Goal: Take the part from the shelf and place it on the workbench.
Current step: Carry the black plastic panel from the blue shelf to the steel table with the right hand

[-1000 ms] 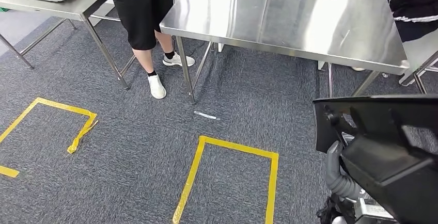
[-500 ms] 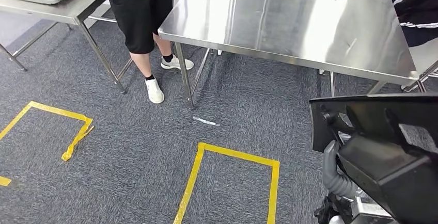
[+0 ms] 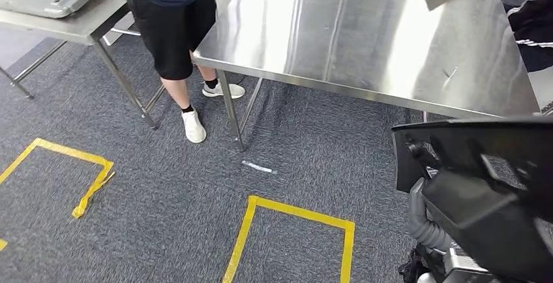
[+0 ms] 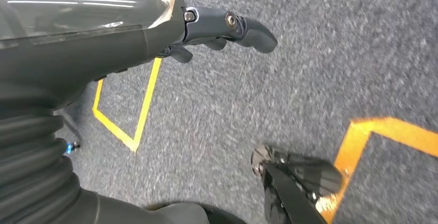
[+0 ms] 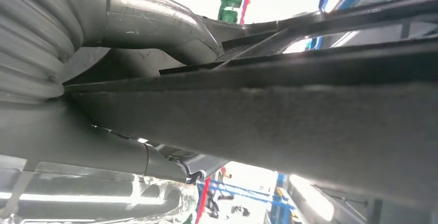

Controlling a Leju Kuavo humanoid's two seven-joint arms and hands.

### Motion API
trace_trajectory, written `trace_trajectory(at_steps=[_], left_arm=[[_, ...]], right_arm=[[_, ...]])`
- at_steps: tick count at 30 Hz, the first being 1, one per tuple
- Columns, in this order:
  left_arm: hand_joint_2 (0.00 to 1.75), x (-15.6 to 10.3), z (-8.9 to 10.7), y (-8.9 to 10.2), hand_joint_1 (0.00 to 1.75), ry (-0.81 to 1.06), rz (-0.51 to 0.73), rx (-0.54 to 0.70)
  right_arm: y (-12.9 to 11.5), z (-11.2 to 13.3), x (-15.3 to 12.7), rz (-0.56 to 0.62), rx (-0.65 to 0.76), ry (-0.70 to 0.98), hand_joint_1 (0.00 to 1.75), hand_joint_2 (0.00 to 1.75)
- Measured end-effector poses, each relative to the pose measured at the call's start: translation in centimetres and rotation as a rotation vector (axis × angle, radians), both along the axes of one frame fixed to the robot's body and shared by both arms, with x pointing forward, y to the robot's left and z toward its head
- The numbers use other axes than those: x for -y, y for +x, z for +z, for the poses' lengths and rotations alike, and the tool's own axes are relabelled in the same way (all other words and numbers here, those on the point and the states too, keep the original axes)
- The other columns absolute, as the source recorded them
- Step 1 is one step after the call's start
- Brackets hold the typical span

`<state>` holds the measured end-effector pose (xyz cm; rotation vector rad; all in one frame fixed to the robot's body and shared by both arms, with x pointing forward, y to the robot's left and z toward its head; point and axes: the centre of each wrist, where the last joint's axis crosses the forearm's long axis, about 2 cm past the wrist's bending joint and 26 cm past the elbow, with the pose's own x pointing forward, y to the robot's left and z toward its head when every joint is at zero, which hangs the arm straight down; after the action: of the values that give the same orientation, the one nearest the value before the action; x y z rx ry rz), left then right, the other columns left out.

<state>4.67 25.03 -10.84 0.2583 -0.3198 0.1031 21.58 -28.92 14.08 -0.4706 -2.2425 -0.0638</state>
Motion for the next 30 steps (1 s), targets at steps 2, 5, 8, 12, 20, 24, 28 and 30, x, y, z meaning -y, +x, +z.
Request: trace_trajectory(at_steps=[2, 5, 8, 12, 20, 24, 28, 30], left_arm=[[1.75, 0.12, 0.02, 0.09, 0.0, -0.003, -0.001, 0.002], [1.75, 0.22, 0.01, -0.03, 0.0, -0.005, -0.001, 0.0], [1.75, 0.18, 0.0, -0.1, 0.0, -0.001, -0.001, -0.004], [1.75, 0.17, 0.01, -0.1, 0.0, 0.007, -0.003, -0.014], [1.75, 0.34, 0.04, 0.07, 0.0, 0.004, -0.005, -0.014], [1.75, 0.39, 0.05, 0.07, 0.0, 0.002, -0.006, -0.013], [1.75, 0.41, 0.04, 0.06, 0.0, -0.005, -0.011, -0.001], [1.75, 0.38, 0.03, 0.04, 0.0, -0.009, -0.013, 0.006]], right_arm=[[0.04, 0.07, -0.04, 0.0, 0.003, 0.001, 1.75, 1.75], [0.04, 0.07, -0.06, 0.0, 0.003, 0.001, 1.75, 1.75], [0.06, 0.08, -0.07, 0.001, 0.003, 0.003, 1.75, 1.75], [0.27, 0.23, -0.11, 0.005, 0.004, 0.01, 1.75, 1.75], [0.39, 0.23, -0.04, 0.008, 0.002, 0.016, 1.75, 1.75], [0.32, 0.07, 0.03, 0.01, -0.005, 0.018, 1.75, 1.75], [0.32, 0.08, 0.07, 0.007, -0.001, 0.016, 1.75, 1.75], [0.29, 0.07, 0.09, 0.003, 0.001, 0.014, 1.75, 1.75]])
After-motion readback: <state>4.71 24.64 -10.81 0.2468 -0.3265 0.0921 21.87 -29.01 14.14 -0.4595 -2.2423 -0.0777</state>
